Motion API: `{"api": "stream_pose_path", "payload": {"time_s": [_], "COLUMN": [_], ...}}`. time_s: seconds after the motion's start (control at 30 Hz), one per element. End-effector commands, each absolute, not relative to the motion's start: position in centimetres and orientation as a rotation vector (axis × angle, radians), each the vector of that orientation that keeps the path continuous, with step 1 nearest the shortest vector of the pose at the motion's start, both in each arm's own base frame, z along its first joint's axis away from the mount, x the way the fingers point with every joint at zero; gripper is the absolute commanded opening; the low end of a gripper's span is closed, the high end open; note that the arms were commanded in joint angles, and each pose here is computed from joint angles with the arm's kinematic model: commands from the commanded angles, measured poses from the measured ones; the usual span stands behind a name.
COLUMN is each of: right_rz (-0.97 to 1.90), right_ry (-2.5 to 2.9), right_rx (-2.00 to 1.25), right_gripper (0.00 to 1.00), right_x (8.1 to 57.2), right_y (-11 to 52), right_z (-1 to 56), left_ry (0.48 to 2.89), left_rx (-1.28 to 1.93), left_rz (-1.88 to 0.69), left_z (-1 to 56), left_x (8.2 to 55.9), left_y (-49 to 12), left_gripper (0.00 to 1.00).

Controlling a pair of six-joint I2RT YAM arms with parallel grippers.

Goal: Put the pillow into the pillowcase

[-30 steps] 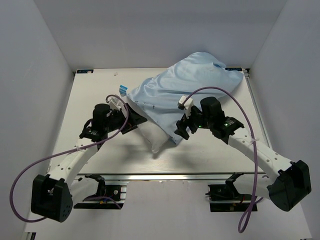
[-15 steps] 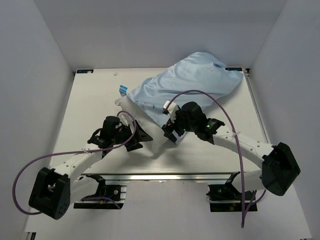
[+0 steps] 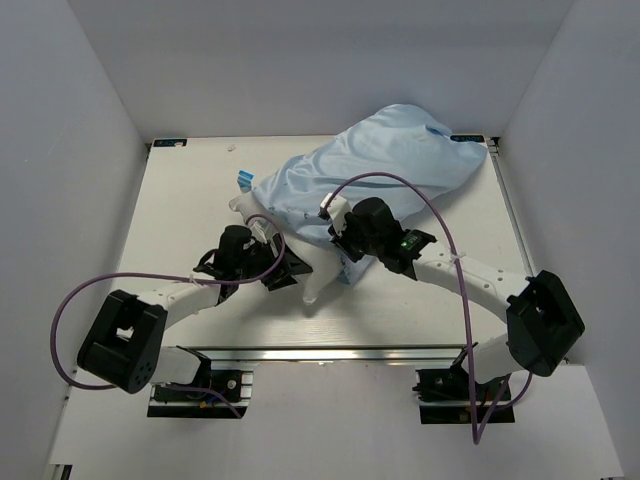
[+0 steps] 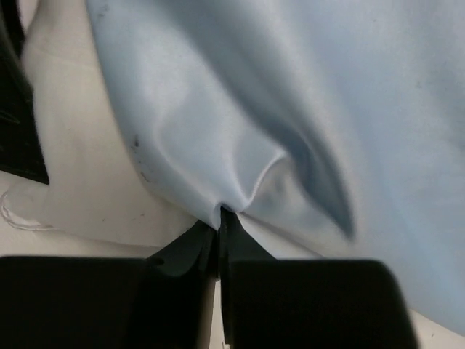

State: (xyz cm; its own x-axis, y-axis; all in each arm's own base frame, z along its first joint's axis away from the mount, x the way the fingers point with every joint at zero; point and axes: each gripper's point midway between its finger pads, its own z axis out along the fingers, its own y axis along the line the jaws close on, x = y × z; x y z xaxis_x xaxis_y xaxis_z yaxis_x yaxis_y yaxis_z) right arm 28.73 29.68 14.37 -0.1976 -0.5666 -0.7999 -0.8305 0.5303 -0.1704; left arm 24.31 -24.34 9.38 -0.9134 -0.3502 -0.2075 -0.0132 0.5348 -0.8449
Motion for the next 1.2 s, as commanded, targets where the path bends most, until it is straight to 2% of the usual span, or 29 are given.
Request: {"api": "stream_pose_path", "payload": {"time_s": [0.0, 0.17, 0.33, 0.47, 0.63, 0.77, 0.8, 0.87, 0.9, 0.93, 0.97, 1.07, 1.17], "right_rz": [0.467, 0.648, 0.792, 0.856, 0.781, 0.734, 0.736, 0.749, 0.746, 0.724, 0.729, 0.669, 0.598], "right_ry": [1.765, 1.664, 1.557, 1.447, 1.443, 1.479, 1.454, 1.395, 1.374, 1.351, 1.315, 1.295, 1.281], "right_rx": [-1.15, -1.233, -1.311, -1.28, -1.256, -1.315, -1.326, -1.438, -1.469, -1.5, -1.514, -1.515, -1.506], "right_gripper": [0.02, 0.0, 0.0, 0.0, 0.0, 0.23, 0.37, 0.49, 0.62, 0.67, 0.77, 0.89, 0.89], "right_x": [29.0, 25.2, 21.6, 21.1, 22.6, 23.2, 22.8, 21.9, 21.2, 21.4, 20.8, 21.1, 21.5], "right_y": [31.9, 35.5, 40.2, 42.4, 42.0, 39.7, 38.8, 37.5, 36.4, 35.6, 35.0, 33.2, 32.0], "right_z": [18.7, 23.4, 27.8, 33.8, 34.6, 31.0, 31.4, 29.9, 30.1, 29.7, 30.4, 30.5, 29.5], "left_ry": [2.277, 2.169, 2.02, 1.939, 1.931, 1.898, 1.903, 1.912, 1.917, 1.935, 1.941, 2.001, 2.122], "left_rx": [-0.221, -0.165, -0.017, 0.032, -0.024, -0.051, -0.055, -0.057, -0.051, -0.038, -0.031, -0.019, -0.056], "left_rz": [-1.383, -1.435, -1.436, -1.461, -1.541, -1.606, -1.61, -1.614, -1.613, -1.606, -1.602, -1.56, -1.45], "left_z": [12.6, 14.7, 19.6, 21.5, 20.2, 19.7, 19.5, 19.4, 19.4, 19.2, 19.3, 19.1, 18.0], "left_x": [26.4, 28.3, 32.1, 33.7, 33.2, 32.0, 31.7, 31.2, 31.1, 30.7, 30.6, 29.6, 28.7], "left_y": [-25.4, -26.4, -28.1, -29.1, -29.3, -29.0, -28.9, -28.7, -28.6, -28.5, -28.3, -27.5, -26.0], "left_gripper": [0.72, 0.7, 0.7, 0.7, 0.7, 0.72, 0.73, 0.77, 0.79, 0.89, 0.96, 0.98, 0.98]}}
